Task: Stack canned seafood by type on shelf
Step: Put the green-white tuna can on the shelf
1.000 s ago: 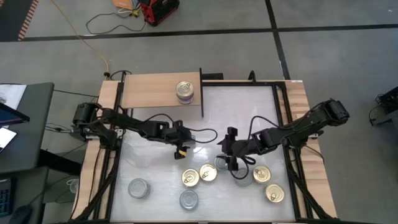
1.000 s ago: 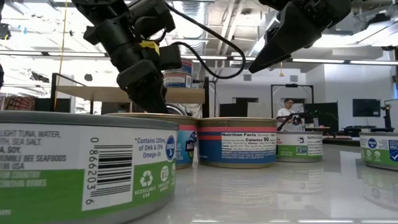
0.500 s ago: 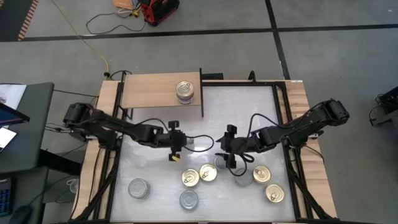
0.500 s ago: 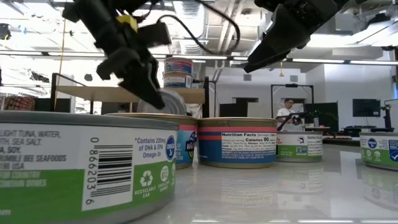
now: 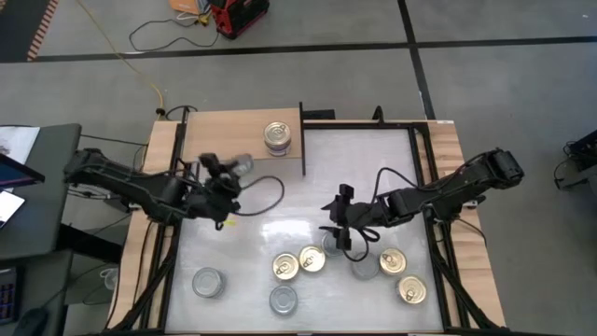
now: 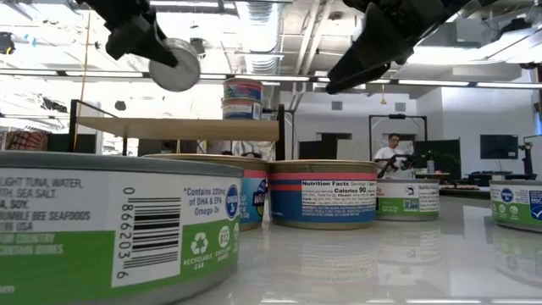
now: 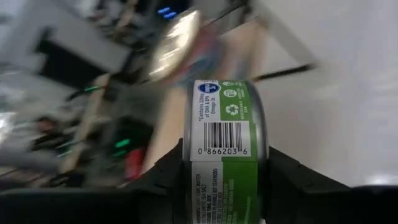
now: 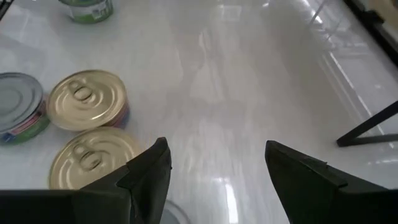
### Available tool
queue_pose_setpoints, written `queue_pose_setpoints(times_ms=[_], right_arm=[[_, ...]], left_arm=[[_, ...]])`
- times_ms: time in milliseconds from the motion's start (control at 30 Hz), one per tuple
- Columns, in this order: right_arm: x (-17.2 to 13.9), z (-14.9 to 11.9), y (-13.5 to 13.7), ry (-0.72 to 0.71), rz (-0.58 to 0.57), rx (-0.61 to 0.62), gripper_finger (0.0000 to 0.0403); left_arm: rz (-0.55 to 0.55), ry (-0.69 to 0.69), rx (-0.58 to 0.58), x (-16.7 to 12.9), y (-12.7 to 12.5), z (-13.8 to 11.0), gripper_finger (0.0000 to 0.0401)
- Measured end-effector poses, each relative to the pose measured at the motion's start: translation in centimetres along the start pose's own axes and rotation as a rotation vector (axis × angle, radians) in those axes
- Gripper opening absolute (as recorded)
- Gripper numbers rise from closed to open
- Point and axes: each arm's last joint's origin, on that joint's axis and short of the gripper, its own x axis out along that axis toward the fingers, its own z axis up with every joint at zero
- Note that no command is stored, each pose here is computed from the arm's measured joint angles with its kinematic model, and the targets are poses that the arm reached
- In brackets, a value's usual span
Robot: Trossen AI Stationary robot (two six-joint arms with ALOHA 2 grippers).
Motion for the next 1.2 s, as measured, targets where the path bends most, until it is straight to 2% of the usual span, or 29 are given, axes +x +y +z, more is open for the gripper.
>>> queue_pose_setpoints(times_ms=[133,300,467,767,900,1000,1200], right_arm=[[0.0,0.2,0.1,-0.019,0.003,-0.003,0.0286],[0.0,0.4,0.1,-0.035,0.006,0.003,0.0286],[0.0,0.8,0.1,-0.078,0.012,0.018,0.0286],[-0.1,1.0,0.4,-0.102,0.024,0.008,0.0286],[-0.2,1.1,0.6,-0.115,0.030,0.000,0.0286],[-0.2,1.1,0.6,-0.114,0.030,0.000,0.0286],[-0.2,1.1,0.6,-0.113,0.030,0.000,0.0286]], left_arm=[[0.117,0.076,0.060,0.6,0.9,-0.9,0.0142],[0.166,0.202,0.078,2.8,2.1,-2.0,0.0138],[0.068,0.333,0.023,5.5,3.7,-3.4,0.0144],[0.084,0.450,0.153,7.4,5.5,-4.6,0.0142],[0.076,0.467,0.174,7.7,5.8,-4.9,0.0167],[0.020,0.458,0.178,7.8,5.7,-5.0,0.0190],[-0.086,0.426,0.100,7.7,5.3,-5.0,0.0248]])
